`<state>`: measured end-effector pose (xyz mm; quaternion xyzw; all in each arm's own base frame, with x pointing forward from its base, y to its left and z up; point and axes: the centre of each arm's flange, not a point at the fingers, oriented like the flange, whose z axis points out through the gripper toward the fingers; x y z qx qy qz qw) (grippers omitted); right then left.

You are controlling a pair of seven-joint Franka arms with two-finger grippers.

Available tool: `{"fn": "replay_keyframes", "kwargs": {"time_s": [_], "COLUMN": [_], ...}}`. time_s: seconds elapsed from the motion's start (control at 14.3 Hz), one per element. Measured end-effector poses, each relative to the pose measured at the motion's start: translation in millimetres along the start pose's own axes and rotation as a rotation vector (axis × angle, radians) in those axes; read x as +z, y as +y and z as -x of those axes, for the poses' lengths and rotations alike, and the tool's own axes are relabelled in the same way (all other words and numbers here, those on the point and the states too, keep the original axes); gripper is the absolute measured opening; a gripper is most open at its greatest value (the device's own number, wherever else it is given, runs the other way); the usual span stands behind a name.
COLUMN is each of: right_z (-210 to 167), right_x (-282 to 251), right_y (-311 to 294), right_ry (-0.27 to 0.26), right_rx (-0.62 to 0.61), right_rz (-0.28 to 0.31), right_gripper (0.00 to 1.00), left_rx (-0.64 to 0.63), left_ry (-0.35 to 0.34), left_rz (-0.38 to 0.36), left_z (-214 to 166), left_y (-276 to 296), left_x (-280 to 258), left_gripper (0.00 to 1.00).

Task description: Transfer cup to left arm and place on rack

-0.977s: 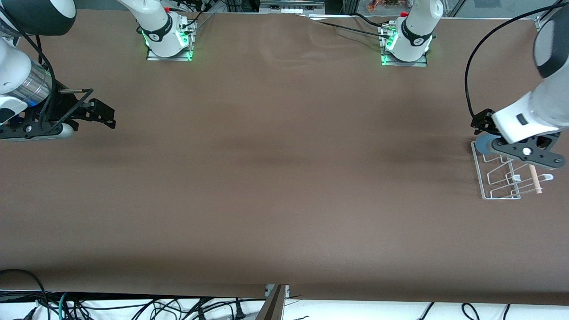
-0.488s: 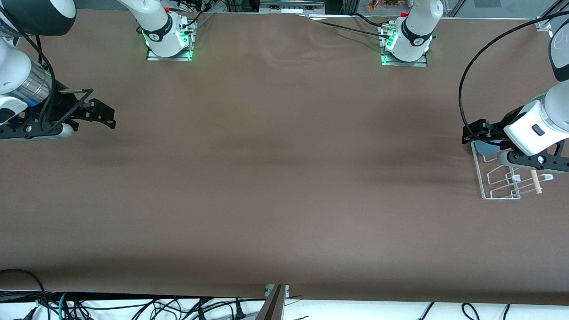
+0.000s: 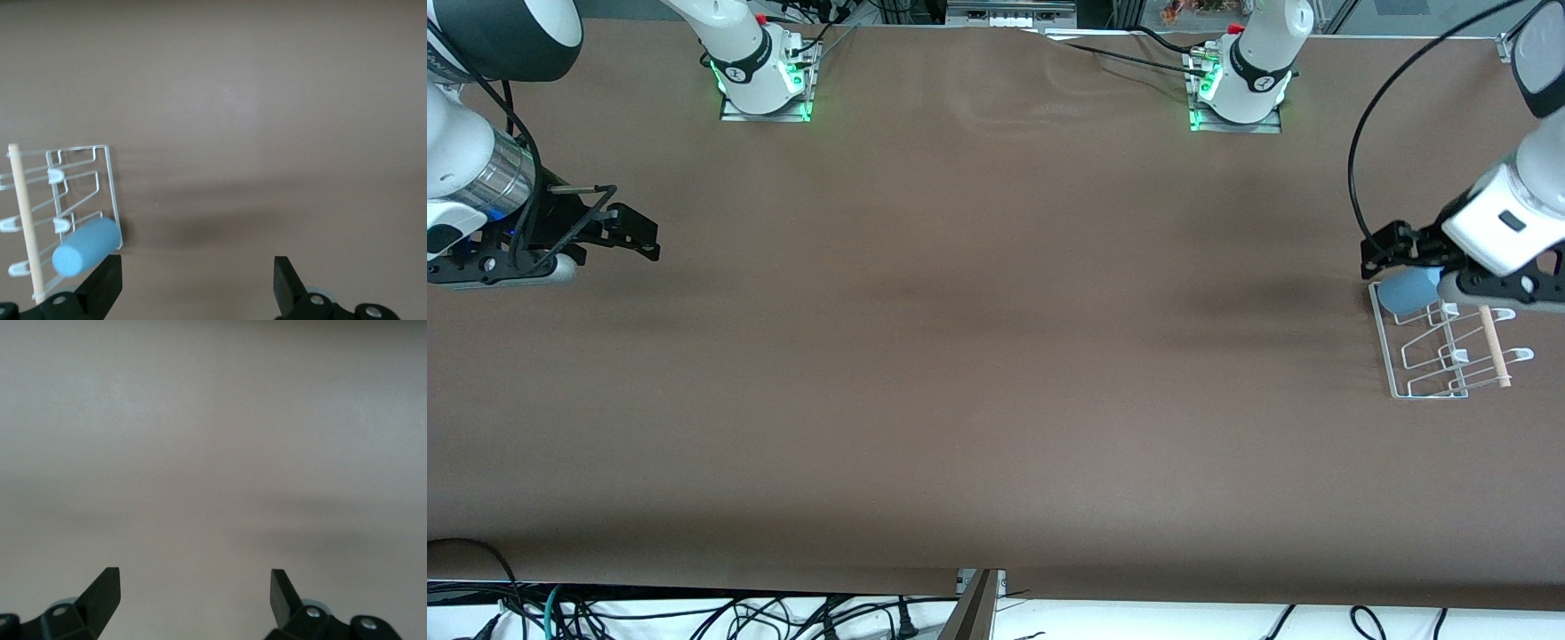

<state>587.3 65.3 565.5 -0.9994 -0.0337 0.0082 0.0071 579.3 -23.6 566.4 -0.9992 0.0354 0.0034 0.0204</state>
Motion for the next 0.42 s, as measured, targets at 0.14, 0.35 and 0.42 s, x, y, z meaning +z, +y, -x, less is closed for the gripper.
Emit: {"fn": "replay_keyframes", "kwargs": {"time_s": [0.14,0.35,0.42], "right_z": [0,0,0], "right_x": [0,0,0], "right_y": [0,0,0], "right_ry": [0.0,0.0,0.0], "right_rx": [0.0,0.0,0.0], "right_rz": [0.001,0.001,0.001], "right_gripper": [1.0,1.0,1.0], "left_rx": [-0.016,-0.022,-0.019], "left_ry": [0.004,-0.001,-0.002], "left_rz": [-0.001,0.0,0.0], "left_z": [16,20,19], "left_y": [-6,-9,-7], "left_x": [3,11,13], "left_gripper": [1.0,1.0,1.0]}}
